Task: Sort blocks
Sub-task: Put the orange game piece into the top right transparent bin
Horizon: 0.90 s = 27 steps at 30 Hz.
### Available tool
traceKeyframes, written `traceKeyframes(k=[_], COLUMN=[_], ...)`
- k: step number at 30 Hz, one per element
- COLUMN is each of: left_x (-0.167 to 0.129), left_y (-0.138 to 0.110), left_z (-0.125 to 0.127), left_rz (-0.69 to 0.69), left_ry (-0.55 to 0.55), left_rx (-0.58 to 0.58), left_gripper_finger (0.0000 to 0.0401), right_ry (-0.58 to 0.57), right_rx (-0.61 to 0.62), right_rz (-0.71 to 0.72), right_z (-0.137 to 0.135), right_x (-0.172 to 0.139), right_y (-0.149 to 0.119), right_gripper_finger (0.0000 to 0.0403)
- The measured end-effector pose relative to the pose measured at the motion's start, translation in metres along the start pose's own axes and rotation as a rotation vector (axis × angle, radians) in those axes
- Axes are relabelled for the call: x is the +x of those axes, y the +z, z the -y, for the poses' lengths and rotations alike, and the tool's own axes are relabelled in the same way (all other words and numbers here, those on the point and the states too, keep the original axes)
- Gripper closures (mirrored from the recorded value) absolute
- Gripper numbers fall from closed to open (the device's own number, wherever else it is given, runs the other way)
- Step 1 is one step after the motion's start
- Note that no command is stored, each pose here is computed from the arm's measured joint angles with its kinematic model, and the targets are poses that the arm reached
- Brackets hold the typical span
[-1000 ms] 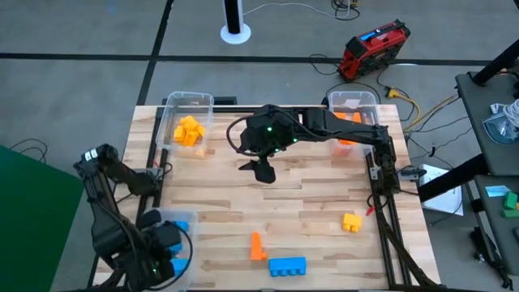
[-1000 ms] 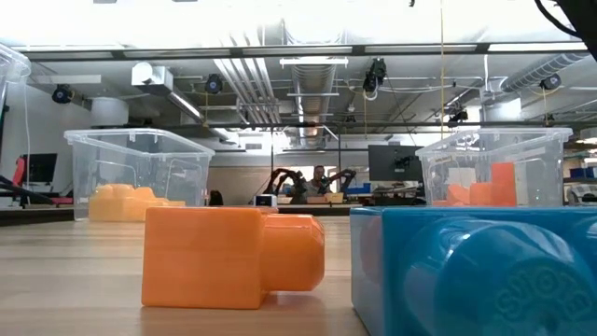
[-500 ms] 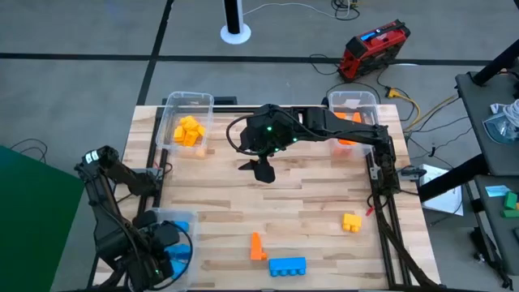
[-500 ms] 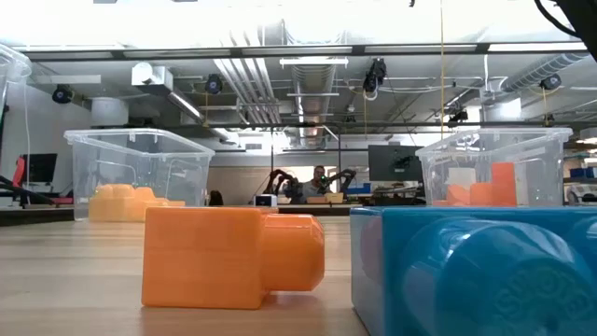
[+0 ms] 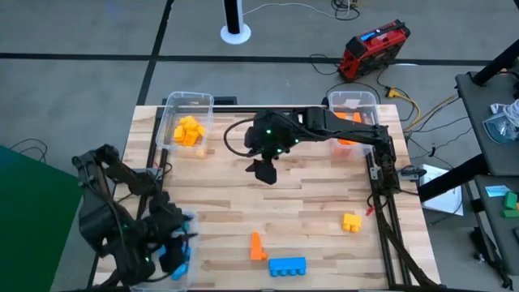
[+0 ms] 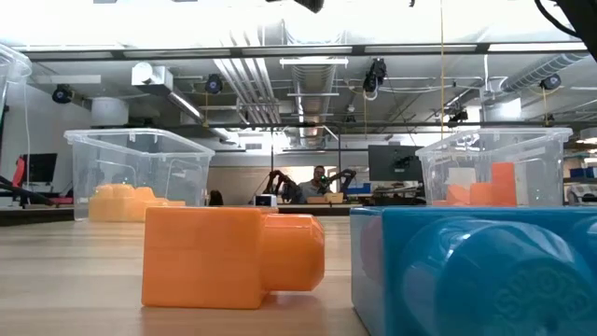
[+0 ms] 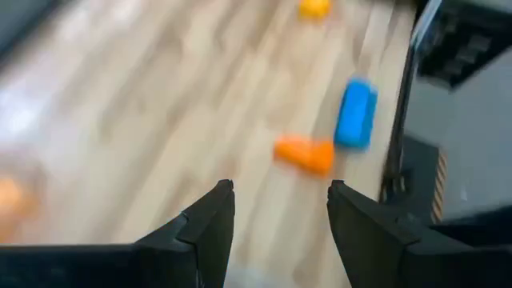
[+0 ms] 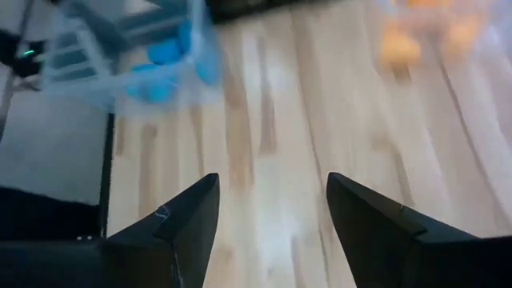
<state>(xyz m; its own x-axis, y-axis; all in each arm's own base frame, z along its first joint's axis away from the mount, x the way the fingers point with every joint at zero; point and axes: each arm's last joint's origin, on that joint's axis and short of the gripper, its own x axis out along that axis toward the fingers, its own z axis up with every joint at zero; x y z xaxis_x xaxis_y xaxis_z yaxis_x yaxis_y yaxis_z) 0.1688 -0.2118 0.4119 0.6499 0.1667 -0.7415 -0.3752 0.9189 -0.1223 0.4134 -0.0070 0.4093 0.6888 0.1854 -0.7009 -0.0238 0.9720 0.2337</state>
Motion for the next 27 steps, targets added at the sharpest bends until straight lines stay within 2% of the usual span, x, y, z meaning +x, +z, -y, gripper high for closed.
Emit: traceKeyframes(k=[2,7,10,15,20,27], left_x=[-0.005,0.0,0.006,0.008,0.005,0.007], left_y=[0.011,0.023,0.019,0.003,-0.006,-0.011], left_z=[-0.006,-0.026,-0.042,-0.08,-0.109,-0.116], left_rz=[0.068,0.087,0.102,0.175,0.26,0.449], left_ry=[0.006,0.059,0.109,0.149,0.007,-0.219], left_rx=[0.04,0.116,0.136,0.108,0.058,0.013], left_gripper_finger=[0.0224,0.0224,0.0224,0.0224,0.0224,0.0224], right_ry=[-0.022,-0.12,-0.16,-0.234,-0.272,-0.378], right_rx=[0.08,0.334,0.492,0.621,0.794,1.042], right_rz=[-0.054,-0.163,-0.217,-0.215,-0.257,-0.379], right_z=[0.001,0.004,0.0,-0.035,-0.072,-0.111], right_x=[0.0,-0.001,0.001,0.012,0.028,0.057], right_y=[-0.006,-0.018,-0.025,-0.035,-0.054,-0.096], right_gripper_finger=[0.0182,0.0192,0.0197,0.0207,0.022,0.0214])
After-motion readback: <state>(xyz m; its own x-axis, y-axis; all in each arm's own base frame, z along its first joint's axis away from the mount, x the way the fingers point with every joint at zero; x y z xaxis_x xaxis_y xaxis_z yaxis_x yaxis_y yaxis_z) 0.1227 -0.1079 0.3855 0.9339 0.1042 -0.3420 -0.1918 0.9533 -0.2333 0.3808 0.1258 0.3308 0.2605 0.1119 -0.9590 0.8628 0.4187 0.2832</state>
